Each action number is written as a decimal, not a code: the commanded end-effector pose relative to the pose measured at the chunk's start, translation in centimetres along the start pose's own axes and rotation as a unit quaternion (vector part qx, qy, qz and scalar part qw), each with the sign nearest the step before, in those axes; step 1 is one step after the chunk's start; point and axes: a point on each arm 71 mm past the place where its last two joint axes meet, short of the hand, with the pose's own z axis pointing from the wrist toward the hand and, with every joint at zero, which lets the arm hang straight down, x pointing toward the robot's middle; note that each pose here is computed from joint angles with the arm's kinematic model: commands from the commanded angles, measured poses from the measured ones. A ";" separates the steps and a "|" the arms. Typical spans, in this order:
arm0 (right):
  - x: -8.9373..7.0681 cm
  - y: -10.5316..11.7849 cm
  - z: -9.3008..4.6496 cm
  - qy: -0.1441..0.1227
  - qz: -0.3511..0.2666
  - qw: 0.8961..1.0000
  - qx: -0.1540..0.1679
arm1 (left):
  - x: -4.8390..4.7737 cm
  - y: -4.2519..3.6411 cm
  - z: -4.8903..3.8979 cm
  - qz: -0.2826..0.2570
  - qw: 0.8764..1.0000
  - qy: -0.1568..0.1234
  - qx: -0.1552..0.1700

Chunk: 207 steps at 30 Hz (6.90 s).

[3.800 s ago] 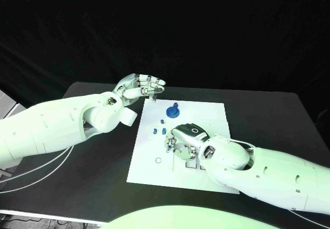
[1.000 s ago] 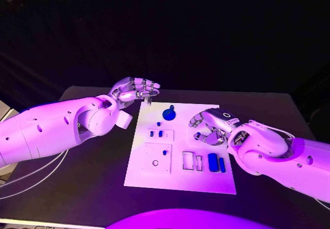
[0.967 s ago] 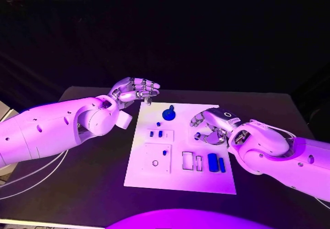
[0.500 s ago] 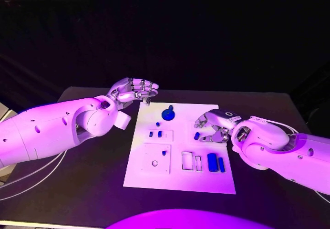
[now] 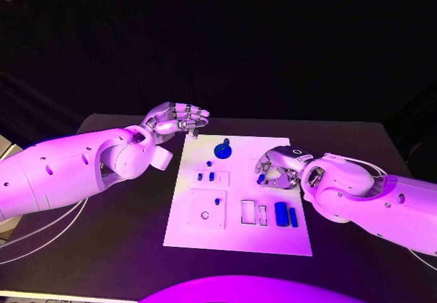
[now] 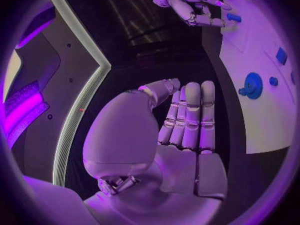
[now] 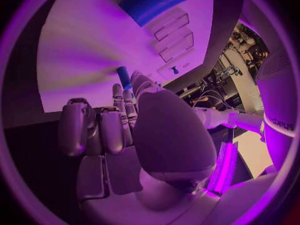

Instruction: Assemble the parts on the task board

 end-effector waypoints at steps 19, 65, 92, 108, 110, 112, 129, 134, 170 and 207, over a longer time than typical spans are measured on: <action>1.3 0.2 0.8 0.012 -0.016 1.000 0.008 | 0.10 -0.09 0.00 -0.004 1.000 0.009 0.000; 1.2 12.4 -0.5 -0.051 0.044 0.985 -0.157 | 0.82 -0.01 0.39 -0.003 1.000 0.020 -0.002; 5.3 13.7 1.3 -0.016 0.061 0.985 -0.161 | 1.02 -0.04 0.34 -0.005 1.000 0.024 -0.003; 6.0 13.8 1.4 -0.005 0.061 0.985 -0.160 | 0.98 -0.02 0.30 -0.005 1.000 0.024 -0.005; 6.1 13.8 1.4 -0.002 0.061 0.985 -0.160 | 0.98 -0.02 0.30 -0.005 1.000 0.025 -0.005; 6.2 13.8 1.4 0.001 0.059 0.985 -0.160 | 0.97 -0.02 0.29 -0.005 1.000 0.024 -0.006; 6.9 13.7 1.5 0.016 0.049 0.987 -0.150 | 0.89 0.00 0.26 -0.004 1.000 0.024 -0.007; 6.9 13.7 1.6 0.017 0.052 0.987 -0.150 | 0.89 0.00 0.25 -0.004 1.000 0.024 -0.007; 1.7 2.9 -4.7 -0.042 0.245 0.969 -0.006 | 0.15 0.06 -0.17 -0.002 1.000 0.018 -0.012; 5.0 -2.1 -9.7 0.043 0.209 0.960 0.180 | -0.27 0.29 -0.64 -0.003 1.000 0.014 -0.019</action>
